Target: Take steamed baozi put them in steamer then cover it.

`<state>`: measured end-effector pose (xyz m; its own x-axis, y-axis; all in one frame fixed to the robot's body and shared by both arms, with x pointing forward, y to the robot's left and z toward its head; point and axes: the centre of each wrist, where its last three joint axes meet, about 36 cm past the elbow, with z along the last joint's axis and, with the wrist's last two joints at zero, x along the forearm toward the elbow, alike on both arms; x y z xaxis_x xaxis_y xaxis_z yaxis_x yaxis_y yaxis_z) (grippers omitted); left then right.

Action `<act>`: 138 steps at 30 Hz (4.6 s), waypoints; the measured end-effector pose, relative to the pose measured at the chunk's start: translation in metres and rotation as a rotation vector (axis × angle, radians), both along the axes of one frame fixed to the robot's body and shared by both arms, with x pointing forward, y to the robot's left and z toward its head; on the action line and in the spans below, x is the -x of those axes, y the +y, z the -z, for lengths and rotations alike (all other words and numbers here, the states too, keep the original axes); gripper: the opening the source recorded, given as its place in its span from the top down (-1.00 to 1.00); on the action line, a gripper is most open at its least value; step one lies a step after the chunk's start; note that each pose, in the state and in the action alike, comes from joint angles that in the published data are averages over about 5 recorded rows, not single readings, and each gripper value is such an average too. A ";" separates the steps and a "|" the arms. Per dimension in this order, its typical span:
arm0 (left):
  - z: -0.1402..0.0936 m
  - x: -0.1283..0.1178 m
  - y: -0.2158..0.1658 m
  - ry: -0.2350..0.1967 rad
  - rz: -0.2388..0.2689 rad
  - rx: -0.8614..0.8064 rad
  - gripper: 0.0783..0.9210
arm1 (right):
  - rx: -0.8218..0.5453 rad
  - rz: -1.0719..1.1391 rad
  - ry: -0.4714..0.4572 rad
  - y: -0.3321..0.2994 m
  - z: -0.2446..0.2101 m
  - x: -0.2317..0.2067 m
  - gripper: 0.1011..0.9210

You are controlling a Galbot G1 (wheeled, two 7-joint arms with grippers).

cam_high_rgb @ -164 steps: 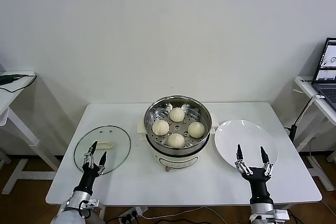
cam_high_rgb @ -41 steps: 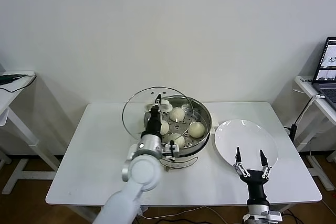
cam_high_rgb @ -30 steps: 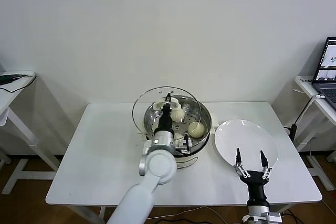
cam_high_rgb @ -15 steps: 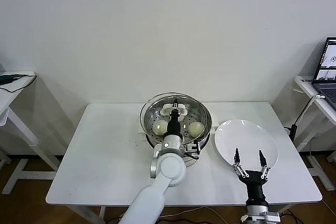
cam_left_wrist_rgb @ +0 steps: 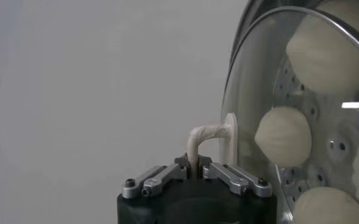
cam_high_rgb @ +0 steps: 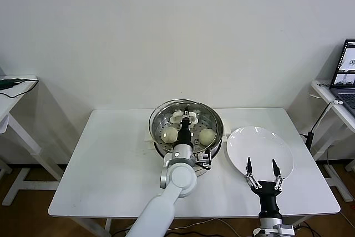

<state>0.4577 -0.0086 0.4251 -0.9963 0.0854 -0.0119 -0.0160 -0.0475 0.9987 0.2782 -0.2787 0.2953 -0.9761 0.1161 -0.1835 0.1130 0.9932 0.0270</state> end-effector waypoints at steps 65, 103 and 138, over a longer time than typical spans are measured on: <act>0.006 0.001 -0.007 -0.003 0.038 0.064 0.74 | 0.025 -0.022 0.003 0.004 0.004 0.000 -0.76; -0.026 0.062 0.009 0.018 0.099 0.221 -0.77 | 0.031 -0.031 -0.008 0.004 0.003 -0.004 -0.76; -0.042 0.136 0.259 -0.054 0.010 0.989 -0.77 | 0.032 -0.091 -0.005 0.005 -0.049 -0.024 -0.76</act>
<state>0.3218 0.2509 0.4674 -0.9916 0.0213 -0.1276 -0.0581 0.8081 0.5862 0.3025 -0.2733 0.3446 -0.9814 0.0213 -0.1909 0.0227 0.9997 -0.0047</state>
